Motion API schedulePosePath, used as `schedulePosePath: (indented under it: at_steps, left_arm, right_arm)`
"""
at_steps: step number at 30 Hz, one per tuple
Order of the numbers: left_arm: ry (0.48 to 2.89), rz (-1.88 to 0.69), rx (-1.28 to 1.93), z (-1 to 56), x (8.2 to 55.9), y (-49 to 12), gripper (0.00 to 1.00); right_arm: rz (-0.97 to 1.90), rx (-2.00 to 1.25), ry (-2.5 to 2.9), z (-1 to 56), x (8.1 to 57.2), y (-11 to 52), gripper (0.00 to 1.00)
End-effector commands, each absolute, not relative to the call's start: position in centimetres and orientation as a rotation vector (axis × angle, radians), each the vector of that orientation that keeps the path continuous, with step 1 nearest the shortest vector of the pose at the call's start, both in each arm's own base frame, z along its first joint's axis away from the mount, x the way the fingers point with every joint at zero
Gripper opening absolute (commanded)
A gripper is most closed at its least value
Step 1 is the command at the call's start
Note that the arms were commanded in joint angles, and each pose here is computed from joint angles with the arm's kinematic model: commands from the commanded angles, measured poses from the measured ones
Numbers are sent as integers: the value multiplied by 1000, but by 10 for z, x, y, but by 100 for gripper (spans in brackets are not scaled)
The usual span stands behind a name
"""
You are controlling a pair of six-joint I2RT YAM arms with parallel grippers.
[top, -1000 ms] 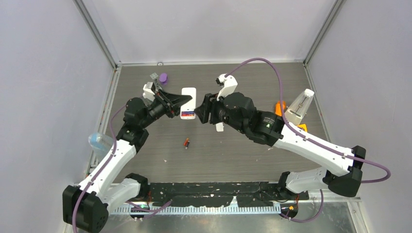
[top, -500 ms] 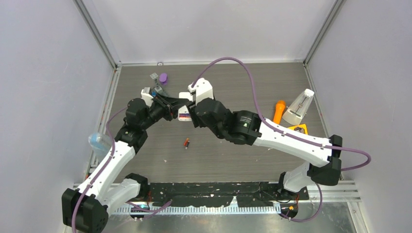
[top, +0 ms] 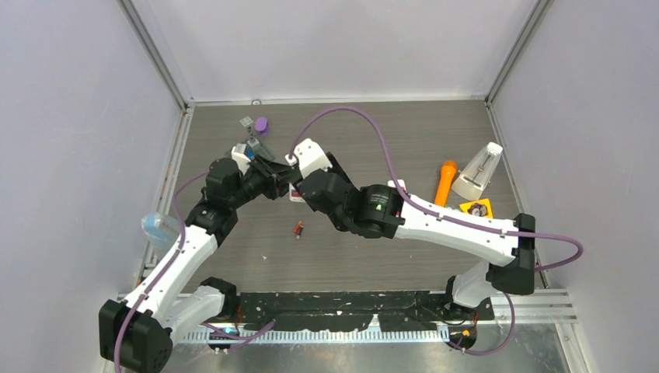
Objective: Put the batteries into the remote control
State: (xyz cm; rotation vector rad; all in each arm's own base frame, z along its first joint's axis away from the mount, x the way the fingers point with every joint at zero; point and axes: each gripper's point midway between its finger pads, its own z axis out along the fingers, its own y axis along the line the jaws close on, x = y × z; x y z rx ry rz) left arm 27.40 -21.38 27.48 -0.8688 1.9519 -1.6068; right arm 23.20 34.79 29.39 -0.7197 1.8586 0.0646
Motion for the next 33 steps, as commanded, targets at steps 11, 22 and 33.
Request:
schedulePosePath:
  at_steps: [11,22,33]
  left_arm:
    - [1692,-1812,-582,358,268,-222,0]
    - [1637,-1864,-562,371,268,-223,0]
    - [1598,-1880,-561,381,265,-220,0]
  right_arm:
    - [851,-366,1982,317,222,326,74]
    - [1297,-247,1876,356,201,339,81]
    - [1314,-117,1755,384,200,310,81]
